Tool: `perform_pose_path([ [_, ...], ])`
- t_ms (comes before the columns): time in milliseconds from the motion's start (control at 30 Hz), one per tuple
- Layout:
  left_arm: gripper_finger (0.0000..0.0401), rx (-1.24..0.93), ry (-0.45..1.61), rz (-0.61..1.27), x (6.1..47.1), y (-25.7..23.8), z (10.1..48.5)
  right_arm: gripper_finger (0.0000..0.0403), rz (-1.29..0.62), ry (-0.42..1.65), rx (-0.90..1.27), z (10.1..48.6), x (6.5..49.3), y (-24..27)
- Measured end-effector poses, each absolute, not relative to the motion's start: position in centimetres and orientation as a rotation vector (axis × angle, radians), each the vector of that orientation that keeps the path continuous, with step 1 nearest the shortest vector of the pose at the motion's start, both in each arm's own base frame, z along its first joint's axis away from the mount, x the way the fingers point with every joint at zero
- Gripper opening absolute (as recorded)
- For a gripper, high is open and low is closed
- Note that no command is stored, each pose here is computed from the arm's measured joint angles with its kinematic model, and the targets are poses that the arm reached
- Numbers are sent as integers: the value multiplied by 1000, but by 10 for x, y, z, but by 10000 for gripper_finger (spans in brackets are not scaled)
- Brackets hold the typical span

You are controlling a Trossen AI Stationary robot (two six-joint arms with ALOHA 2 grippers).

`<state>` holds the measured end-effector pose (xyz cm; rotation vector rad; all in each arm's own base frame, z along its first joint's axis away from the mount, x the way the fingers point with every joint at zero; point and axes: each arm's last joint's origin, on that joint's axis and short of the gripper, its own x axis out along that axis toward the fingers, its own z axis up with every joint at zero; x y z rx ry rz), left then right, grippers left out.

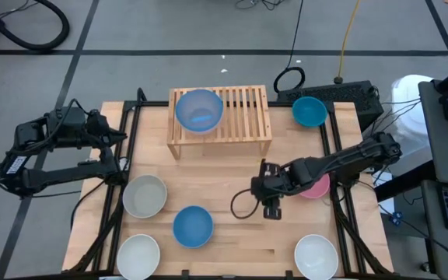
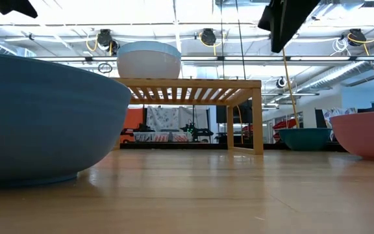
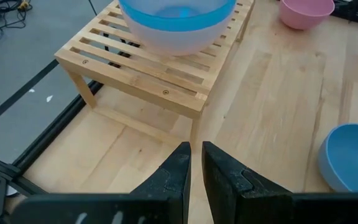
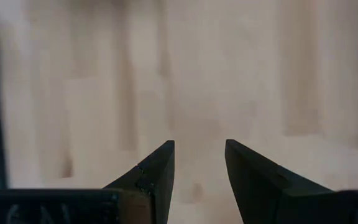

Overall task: Place and stack bowls onto a shelf
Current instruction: Stack the gray bowl on top of the blue bowl

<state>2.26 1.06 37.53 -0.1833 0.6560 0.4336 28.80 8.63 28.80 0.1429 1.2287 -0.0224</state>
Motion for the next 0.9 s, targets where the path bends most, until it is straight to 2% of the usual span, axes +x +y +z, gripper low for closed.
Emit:
perform_pose_path([
  [133, 46, -181, 657, 433, 23, 11, 375, 134, -186, 1214, 171, 303, 271, 71],
  [367, 46, -156, 662, 424, 23, 11, 375, 134, -417, 1054, 314, 335, 243, 38],
  [733, 46, -182, 676, 383, 22, 9, 374, 134, -307, 967, 249, 344, 248, 36],
  [900, 46, -306, 853, 391, 10, 3, 360, 129, -219, 947, 196, 338, 265, 44],
])
